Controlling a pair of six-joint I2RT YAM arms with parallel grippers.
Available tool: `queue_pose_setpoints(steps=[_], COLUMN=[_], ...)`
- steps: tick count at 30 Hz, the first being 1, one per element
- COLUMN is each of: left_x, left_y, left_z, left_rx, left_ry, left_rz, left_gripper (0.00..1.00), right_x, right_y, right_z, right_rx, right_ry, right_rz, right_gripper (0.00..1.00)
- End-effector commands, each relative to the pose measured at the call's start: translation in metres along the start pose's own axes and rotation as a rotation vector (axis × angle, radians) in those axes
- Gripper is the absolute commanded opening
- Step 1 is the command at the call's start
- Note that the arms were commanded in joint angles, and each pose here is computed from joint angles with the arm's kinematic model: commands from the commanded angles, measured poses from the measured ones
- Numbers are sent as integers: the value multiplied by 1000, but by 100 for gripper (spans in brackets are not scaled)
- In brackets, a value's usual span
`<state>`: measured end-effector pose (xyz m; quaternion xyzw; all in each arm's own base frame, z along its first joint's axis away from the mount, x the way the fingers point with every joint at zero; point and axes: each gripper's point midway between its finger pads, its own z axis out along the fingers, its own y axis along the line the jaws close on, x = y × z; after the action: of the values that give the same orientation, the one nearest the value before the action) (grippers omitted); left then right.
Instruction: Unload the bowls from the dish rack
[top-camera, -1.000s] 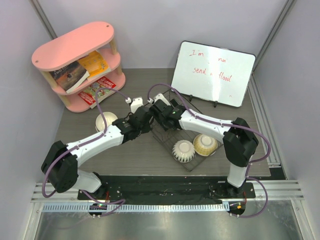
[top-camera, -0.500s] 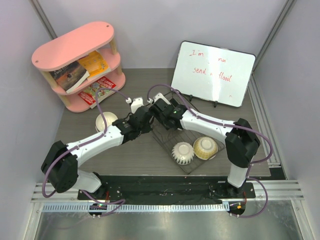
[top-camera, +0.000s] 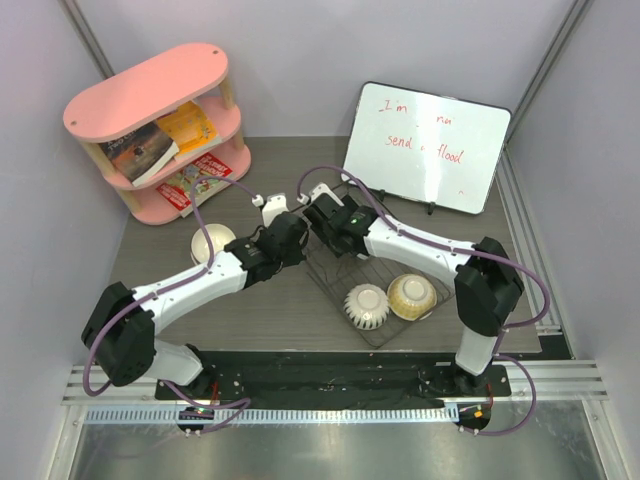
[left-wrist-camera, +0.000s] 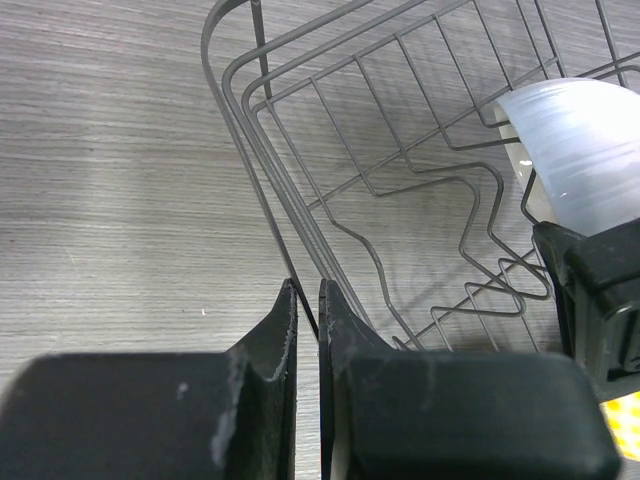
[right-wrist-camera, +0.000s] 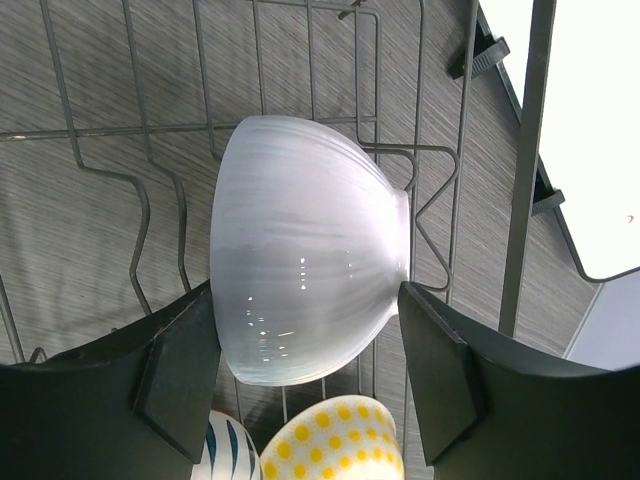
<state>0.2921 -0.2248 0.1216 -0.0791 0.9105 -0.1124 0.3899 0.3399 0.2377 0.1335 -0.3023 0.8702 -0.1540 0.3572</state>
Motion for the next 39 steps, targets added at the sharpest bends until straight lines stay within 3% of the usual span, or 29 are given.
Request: queue_pose_setpoints(steps=[1,14,23,28,39], left_x=[45,45,47,50,54], left_y=[59,58,54,51,54], left_z=[-16,-17,-12,-10,-9], left_rx=[-156,-161,-164,-153,-157], left_ry=[170,182,199,214,218], left_rz=[192,198,204,204,201], left_gripper=[0,0,0,0,0], right_x=[-46,-38,-12,-1,14], right_y=[-118,-126,-103,-98,-87], right_z=[-46,-30,-9,1,12], right_rx=[300,346,355,423,511], right_ry=[-163,-119,-30,-49,-60], right_rz=[196,183,161,157,78], right_gripper=[1,2,13,1,1])
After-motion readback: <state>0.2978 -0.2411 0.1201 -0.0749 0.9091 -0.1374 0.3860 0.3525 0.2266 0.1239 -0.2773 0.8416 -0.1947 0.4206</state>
